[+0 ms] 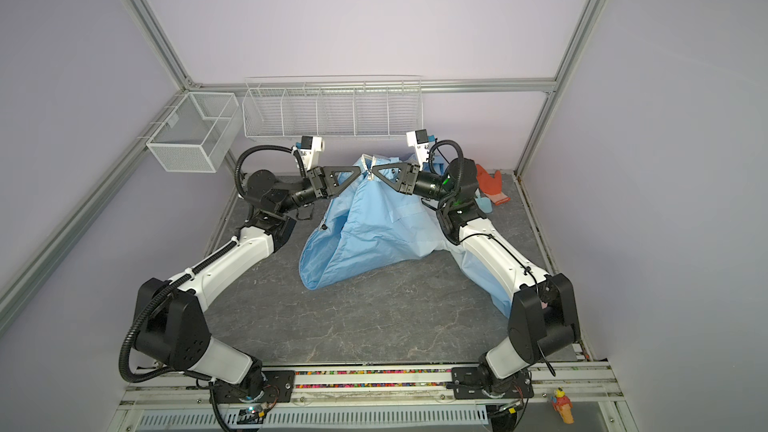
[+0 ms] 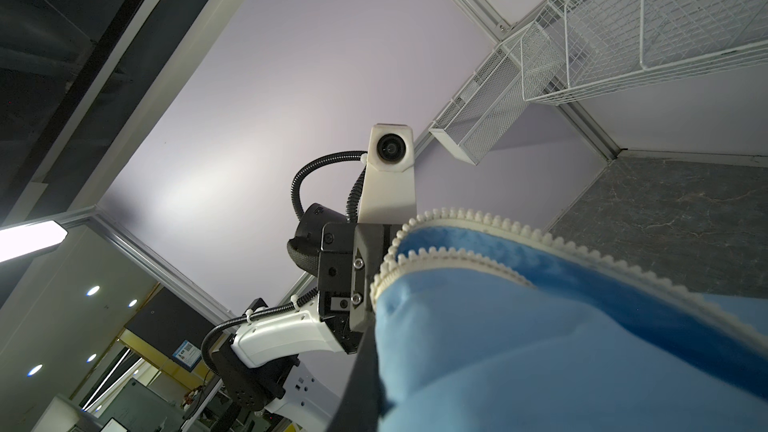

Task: Zip up the jacket

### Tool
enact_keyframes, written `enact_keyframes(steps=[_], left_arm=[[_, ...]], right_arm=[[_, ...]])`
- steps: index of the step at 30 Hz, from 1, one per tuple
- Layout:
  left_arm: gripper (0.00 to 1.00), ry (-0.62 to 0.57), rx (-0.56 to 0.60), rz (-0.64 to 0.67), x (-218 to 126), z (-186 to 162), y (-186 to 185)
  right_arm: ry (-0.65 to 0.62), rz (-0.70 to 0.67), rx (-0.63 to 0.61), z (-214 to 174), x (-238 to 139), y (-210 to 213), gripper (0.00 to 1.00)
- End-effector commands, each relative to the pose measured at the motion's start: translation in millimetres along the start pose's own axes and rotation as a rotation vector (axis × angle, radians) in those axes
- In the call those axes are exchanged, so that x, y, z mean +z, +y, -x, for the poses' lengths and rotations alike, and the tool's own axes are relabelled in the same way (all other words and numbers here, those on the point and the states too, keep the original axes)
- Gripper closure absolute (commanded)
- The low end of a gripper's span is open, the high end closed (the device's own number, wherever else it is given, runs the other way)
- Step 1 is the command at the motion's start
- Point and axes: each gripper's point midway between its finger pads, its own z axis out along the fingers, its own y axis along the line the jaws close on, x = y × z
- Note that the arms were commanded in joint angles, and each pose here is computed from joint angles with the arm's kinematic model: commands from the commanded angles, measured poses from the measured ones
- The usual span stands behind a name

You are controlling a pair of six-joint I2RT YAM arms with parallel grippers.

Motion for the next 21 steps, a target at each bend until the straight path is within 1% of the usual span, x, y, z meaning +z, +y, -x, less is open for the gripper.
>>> enact_keyframes(steps=[1,8,21], left_arm=[[1.0,-0.01,0.031,-0.034,-0.1,5.3,-10.1],[1.0,0.006,0.021,-0.056,0.0,2.7,-13.3],[1.0,0.087,-0.033,-0.055,-1.8,-14.0,-10.3]], right_arm=[[-0.008,0.055,-0.052,7.9,1.9,23.4,0.93],[-0.018,0.052,-0.053,11.9,3.2,22.6,0.93],[-0.038,0.066,-0.048,22.8,7.7,22.8,0.93]])
